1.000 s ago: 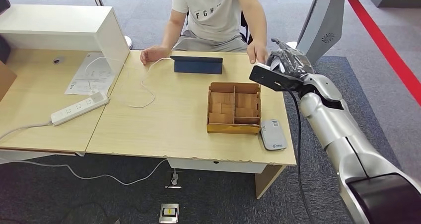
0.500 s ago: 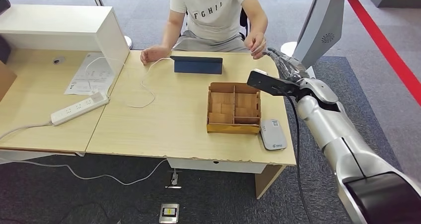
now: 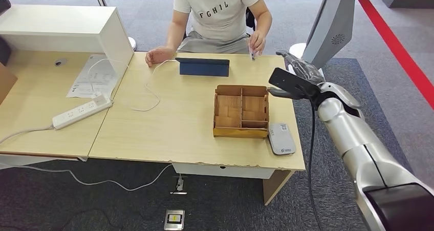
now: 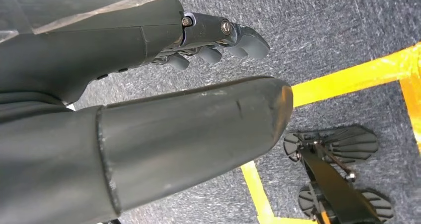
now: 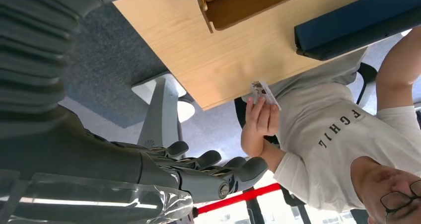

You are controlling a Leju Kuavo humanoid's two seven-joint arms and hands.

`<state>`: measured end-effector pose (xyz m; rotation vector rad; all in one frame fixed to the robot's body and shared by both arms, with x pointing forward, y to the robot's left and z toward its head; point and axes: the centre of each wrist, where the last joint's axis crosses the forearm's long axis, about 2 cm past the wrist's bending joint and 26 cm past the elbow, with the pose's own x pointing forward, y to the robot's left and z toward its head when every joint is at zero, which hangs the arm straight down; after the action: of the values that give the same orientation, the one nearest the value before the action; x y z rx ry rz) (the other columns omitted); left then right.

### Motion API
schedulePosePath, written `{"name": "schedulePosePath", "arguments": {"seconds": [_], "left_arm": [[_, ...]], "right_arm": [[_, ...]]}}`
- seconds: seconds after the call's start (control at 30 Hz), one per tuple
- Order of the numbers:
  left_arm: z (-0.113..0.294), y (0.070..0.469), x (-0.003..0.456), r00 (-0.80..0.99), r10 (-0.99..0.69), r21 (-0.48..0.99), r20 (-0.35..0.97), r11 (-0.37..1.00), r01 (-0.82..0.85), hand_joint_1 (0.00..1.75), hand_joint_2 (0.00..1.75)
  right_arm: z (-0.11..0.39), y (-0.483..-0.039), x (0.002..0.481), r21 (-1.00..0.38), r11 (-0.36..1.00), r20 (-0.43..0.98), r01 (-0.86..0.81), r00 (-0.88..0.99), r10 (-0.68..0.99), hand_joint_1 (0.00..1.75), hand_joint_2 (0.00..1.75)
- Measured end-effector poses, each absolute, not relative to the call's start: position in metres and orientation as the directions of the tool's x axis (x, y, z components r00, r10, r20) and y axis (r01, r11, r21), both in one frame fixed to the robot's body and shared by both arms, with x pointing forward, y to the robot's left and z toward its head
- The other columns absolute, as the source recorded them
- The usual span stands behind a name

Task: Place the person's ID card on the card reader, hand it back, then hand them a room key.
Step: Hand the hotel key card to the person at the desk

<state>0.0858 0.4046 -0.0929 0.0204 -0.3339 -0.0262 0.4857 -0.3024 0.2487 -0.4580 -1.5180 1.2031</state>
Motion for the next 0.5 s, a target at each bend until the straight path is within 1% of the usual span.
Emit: {"name": "schedulePosePath", "arguments": {"seconds": [0.2,0.5], "left_arm": [[-0.093,0.407,0.083,0.944,0.007,0.039,0.331,0.999,-0.021,0.00,0.00],[-0.091,0.415,0.082,0.947,0.024,0.059,0.319,0.997,-0.046,0.00,0.00]], "right_arm": [[0.236,-0.316,0.472,-0.785,0.514,0.608,-0.347,-0.266,0.748,0.00,1.75],[0.209,-0.333,0.432,-0.718,0.604,0.682,-0.347,-0.173,0.711,0.00,1.75]]}}
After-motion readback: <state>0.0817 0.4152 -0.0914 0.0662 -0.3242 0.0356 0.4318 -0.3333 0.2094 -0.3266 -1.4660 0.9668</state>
